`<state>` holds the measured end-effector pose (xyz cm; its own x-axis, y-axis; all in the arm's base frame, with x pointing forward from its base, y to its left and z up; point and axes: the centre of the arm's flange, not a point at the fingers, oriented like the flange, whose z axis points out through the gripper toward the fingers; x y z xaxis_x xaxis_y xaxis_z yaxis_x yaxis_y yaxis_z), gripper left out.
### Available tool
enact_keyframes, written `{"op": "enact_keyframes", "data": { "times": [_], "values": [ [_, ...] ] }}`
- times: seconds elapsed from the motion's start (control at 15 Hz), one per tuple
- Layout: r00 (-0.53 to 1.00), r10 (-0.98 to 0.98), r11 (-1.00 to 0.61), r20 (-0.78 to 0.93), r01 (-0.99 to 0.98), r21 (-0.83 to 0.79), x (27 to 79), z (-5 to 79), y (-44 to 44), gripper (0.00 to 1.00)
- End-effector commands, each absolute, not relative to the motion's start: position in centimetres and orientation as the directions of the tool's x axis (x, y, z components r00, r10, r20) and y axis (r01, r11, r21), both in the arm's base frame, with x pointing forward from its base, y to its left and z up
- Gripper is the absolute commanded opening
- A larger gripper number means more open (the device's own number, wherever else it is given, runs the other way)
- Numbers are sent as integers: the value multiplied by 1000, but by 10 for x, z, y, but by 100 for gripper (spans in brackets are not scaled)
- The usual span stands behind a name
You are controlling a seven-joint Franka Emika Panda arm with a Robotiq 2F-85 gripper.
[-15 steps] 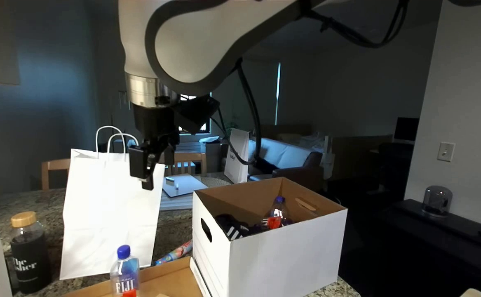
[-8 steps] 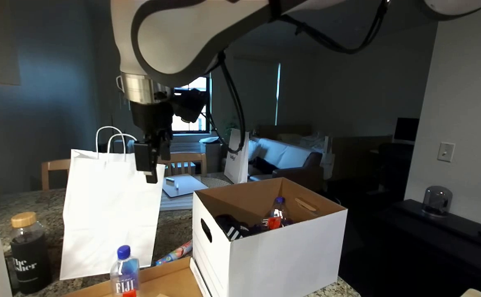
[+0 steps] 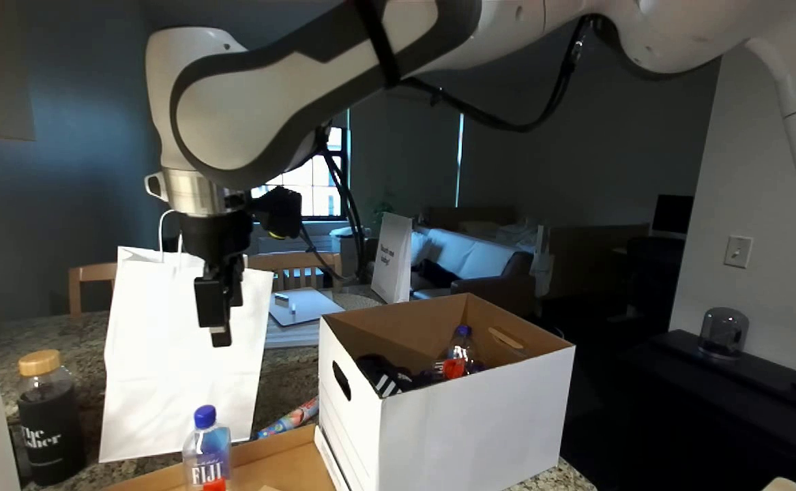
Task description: Put the water bottle and the cardboard box into the bigger box
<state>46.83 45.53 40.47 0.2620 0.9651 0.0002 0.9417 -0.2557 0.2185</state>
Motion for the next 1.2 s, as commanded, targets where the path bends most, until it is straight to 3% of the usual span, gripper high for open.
{"op": "enact_keyframes", "data": {
  "times": [0.0, 0.33, 0.67, 1.13],
  "values": [
    [173, 985, -174, 20, 971, 162, 477, 396, 469, 100],
    [216, 975, -219, 53, 974, 58, 501, 373, 464, 100],
    [328, 944, -330, 32, 941, 82, 531, 344, 452, 100],
    [318, 948, -318, 9, 947, 56, 534, 328, 449, 100]
  ]
}}
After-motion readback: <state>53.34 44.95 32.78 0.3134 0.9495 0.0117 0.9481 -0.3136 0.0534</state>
